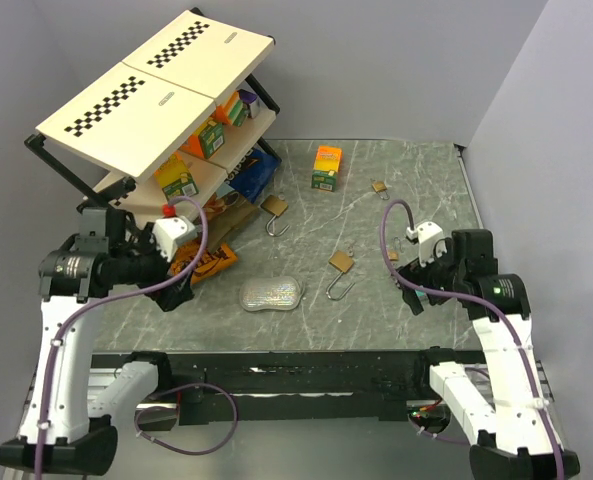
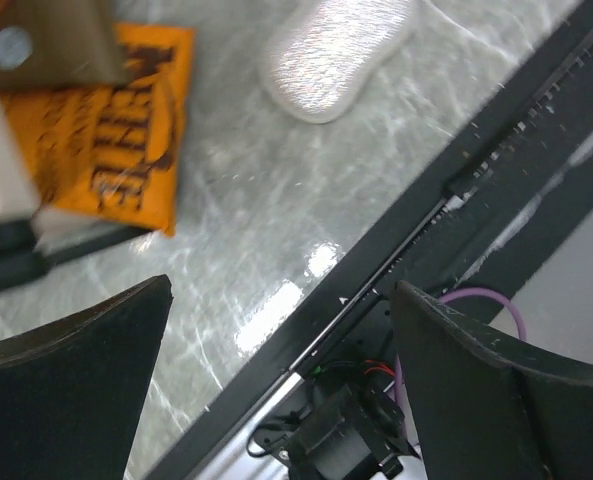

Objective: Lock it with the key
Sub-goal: Pick up the lock from the center of the board.

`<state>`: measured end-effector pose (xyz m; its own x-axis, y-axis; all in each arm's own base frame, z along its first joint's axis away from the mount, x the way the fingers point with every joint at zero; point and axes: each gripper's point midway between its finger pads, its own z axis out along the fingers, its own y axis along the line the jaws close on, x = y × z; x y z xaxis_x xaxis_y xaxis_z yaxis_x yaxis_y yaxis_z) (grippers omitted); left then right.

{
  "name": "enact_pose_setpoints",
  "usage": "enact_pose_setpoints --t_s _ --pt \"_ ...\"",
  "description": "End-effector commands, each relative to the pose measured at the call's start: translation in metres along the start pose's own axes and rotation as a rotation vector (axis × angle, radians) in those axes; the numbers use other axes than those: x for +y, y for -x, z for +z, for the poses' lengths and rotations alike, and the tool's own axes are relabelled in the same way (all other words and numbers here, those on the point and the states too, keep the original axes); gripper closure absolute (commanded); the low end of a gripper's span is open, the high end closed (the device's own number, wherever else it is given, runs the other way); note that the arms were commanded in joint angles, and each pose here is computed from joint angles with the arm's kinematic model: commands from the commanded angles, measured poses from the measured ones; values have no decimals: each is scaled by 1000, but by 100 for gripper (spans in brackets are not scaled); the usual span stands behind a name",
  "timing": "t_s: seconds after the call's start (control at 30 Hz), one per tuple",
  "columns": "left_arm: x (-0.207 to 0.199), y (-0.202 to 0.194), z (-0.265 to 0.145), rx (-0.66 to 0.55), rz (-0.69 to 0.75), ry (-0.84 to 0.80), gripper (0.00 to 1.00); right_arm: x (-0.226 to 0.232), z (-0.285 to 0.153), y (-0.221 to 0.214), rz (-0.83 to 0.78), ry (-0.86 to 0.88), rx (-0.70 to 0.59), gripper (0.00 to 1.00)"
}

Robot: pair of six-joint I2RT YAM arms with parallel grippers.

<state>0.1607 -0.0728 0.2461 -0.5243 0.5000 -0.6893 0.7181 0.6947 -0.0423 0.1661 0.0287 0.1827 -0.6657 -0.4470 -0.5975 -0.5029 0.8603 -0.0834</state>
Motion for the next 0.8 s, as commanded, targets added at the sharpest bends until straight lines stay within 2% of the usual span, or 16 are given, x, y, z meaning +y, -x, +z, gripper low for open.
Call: enact_pose_setpoints --t_s 0.0,0.2,0.27,0.33,0.37,0.5,0.53,0.63,0.67,0.77 --pt "-12 10 12 -15 119 -75 4 -14 10 13 45 -33 4 1" --pt "-23 29 43 14 305 -114 4 -23 29 22 167 -36 65 1" --pt "-30 47 55 -25 387 -116 4 -26 40 20 239 -39 113 1" --pt "-36 61 64 -58 411 -119 4 -31 47 22 275 -58 130 1" --pt "-44 79 69 -118 448 -127 4 -35 54 20 314 -79 159 1" --pt "-67 112 88 -215 423 -189 4 -46 72 29 411 -116 158 4" --pt "-75 126 90 -270 425 -203 4 -47 79 29 441 -119 169 5" --pt "-89 135 100 -314 366 -237 4 -60 96 30 468 -175 168 10" --pt "-90 148 101 -369 336 -231 4 -63 100 29 470 -192 171 11" --pt "-91 147 110 -397 265 -225 4 -73 118 29 484 -221 166 13"
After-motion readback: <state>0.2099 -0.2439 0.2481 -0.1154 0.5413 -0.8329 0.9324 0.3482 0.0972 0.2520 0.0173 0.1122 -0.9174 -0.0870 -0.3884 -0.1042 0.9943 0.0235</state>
